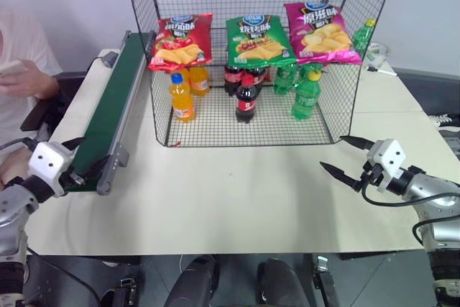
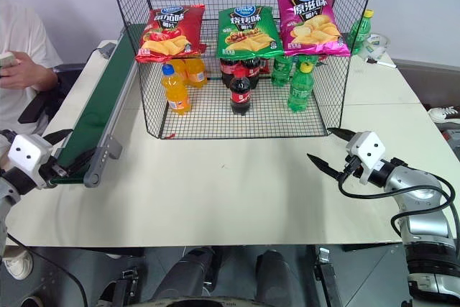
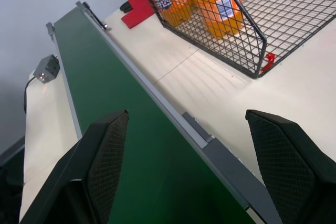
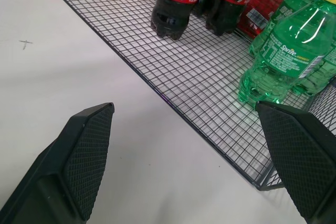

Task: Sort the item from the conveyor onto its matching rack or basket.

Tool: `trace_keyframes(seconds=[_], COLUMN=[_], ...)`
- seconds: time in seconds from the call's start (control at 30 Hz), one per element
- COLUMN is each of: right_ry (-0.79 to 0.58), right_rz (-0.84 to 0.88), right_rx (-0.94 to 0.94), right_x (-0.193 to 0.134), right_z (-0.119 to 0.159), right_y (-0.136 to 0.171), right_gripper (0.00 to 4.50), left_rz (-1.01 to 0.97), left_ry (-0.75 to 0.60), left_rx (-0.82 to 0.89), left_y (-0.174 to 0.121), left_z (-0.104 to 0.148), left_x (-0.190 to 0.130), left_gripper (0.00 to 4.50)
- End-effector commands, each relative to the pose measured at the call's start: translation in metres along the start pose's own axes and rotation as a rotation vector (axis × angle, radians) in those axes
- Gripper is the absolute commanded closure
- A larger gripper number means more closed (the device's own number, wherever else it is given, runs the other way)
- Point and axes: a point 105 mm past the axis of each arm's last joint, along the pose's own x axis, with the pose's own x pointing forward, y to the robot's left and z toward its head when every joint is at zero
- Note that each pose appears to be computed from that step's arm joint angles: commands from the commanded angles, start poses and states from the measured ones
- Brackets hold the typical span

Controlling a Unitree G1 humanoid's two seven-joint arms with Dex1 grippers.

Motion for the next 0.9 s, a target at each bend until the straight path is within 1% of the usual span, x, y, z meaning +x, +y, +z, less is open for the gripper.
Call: trace_keyframes(seconds=[0.03, 0.1, 0.2, 0.63, 0.9], right_ry=[-0.036, -0.040, -0.038, -0.030, -0.033], right_rz=[-0.010, -0.012, -0.016, -0.010, -0.008], right_rx=[-0.047, -0.049, -0.051, -0.070, -0.075], right_x=[0.0021, 0.0027, 0.0022, 0.0034, 0.0050], right_z=[0.0137, 0.0153, 0.0161, 0.0183, 0.0205], right_y=[-0.0041, -0.0044, -0.0055, -0.0057, -0.0042], right_gripper=[0.00, 0.00, 0.00, 0.00, 0.00], left_rz=[0.025, 0.022, 0.035, 0.038, 0.032], left_ry=[-0.014, -0.032, -0.017, -0.004, -0.013], left_rx=[0.037, 0.021, 0.063, 0.040, 0.034], left_y=[0.0070, 0.0063, 0.0086, 0.0102, 0.0102], left_z=[0.0045, 0.0060, 0.0060, -0.0006, 0.0003], left_x=[-0.0022, -0.0019, -0.0022, -0.0043, -0.0035], left_gripper=[0.77, 0.77, 0.77, 0.77, 0.77])
